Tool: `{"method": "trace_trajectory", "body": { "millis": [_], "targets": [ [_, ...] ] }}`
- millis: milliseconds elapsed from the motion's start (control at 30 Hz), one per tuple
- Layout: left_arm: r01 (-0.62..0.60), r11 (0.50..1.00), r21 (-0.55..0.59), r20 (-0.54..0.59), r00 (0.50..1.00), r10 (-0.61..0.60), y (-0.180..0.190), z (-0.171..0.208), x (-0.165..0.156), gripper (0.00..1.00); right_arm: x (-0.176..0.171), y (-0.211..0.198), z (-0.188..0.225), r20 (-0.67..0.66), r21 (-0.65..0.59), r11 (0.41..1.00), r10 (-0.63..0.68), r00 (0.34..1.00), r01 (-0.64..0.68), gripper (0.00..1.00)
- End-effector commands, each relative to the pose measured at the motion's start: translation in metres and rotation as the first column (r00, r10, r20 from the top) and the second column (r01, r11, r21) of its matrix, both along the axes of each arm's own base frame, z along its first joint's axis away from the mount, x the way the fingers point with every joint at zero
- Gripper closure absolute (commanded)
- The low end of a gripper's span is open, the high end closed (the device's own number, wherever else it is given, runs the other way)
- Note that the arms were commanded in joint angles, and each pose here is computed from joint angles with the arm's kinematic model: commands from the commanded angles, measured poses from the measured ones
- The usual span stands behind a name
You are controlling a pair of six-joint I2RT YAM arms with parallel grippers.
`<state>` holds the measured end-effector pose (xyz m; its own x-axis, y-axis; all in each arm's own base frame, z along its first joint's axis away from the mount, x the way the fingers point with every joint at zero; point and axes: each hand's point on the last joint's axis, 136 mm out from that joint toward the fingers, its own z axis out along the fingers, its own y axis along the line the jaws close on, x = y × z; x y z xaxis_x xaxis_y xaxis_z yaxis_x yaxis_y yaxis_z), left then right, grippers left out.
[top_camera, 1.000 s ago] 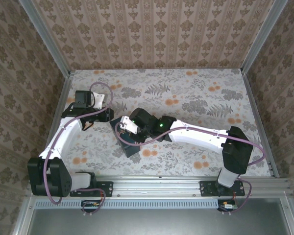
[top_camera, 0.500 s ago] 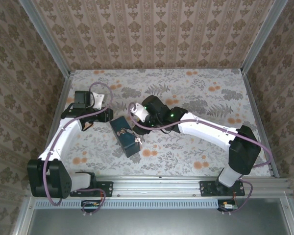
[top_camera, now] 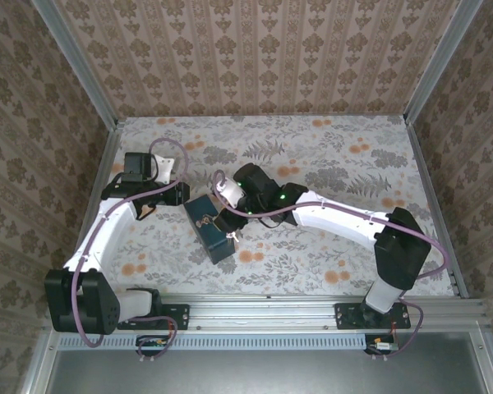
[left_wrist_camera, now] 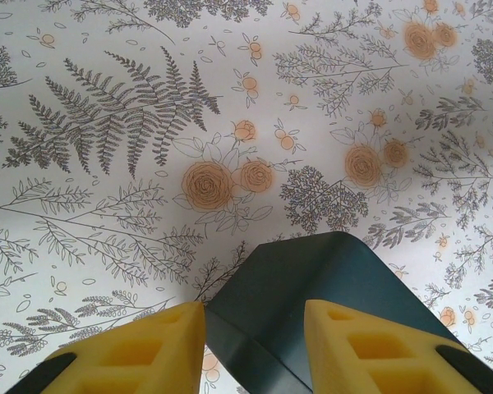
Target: Unlock the padlock with the key
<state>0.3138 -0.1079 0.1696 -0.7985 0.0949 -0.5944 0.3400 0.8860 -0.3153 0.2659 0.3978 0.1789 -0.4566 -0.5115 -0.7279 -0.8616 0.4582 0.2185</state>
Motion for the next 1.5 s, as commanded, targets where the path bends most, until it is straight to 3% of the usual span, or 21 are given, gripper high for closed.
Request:
{"method": "trace_trajectory", "body": {
  "millis": [0,167,300,467,567,733,833,933,1100,1300,1467],
  "targets": [
    [0.022,1.0,-0.006,0.028,0.999,-0.021,-0.003,0.014,0.001,0.62,0.0,0.003,-0.017,-0.017,-0.023,1.0,-0.007,1.0,0.006,0.5],
    [0.028,1.0,0.001,0.038,0.999,-0.028,-0.004,0.019,0.0,0.62,0.0,0.004,-0.026,-0.028,-0.027,1.0,-0.007,1.0,0.006,0.55],
    [0.045,0.999,0.006,0.05,0.998,-0.046,-0.005,0.023,-0.002,0.62,0.001,0.003,-0.029,-0.04,-0.017,1.0,-0.02,0.999,0.019,0.67],
    [0.178,0.982,0.07,0.158,0.97,-0.187,-0.021,0.032,-0.009,0.63,0.007,-0.001,-0.016,-0.114,0.07,0.996,-0.055,0.992,0.063,0.8],
    [0.304,0.942,0.144,0.293,0.896,-0.334,-0.042,0.048,-0.014,0.61,0.013,-0.005,0.004,-0.209,0.154,0.983,-0.066,0.976,0.099,0.84],
    [0.513,0.831,0.214,0.459,0.699,-0.549,-0.077,0.07,-0.033,0.59,0.016,-0.007,0.024,-0.365,0.248,0.96,-0.034,0.93,0.133,0.86],
    [0.617,0.755,0.221,0.518,0.582,-0.627,-0.093,0.074,-0.047,0.58,0.021,-0.008,0.022,-0.451,0.276,0.945,-0.035,0.892,0.177,0.87],
    [0.701,0.671,0.241,0.508,0.498,-0.703,-0.101,0.063,-0.066,0.56,0.028,-0.01,0.023,-0.529,0.309,0.924,-0.032,0.848,0.227,0.87],
    [0.72,0.613,0.326,0.42,0.471,-0.776,-0.096,0.035,-0.071,0.53,0.04,-0.014,0.026,-0.629,0.34,0.887,-0.032,0.777,0.311,0.87],
    [0.641,0.571,0.512,0.371,0.435,-0.82,-0.096,0.016,-0.061,0.49,0.051,-0.015,0.014,-0.722,0.329,0.873,-0.013,0.691,0.36,0.87],
    [0.583,0.497,0.643,0.307,0.398,-0.865,-0.098,0.002,-0.053,0.48,0.059,-0.018,0.016,-0.736,0.338,0.861,-0.011,0.677,0.381,0.87]
  ]
}}
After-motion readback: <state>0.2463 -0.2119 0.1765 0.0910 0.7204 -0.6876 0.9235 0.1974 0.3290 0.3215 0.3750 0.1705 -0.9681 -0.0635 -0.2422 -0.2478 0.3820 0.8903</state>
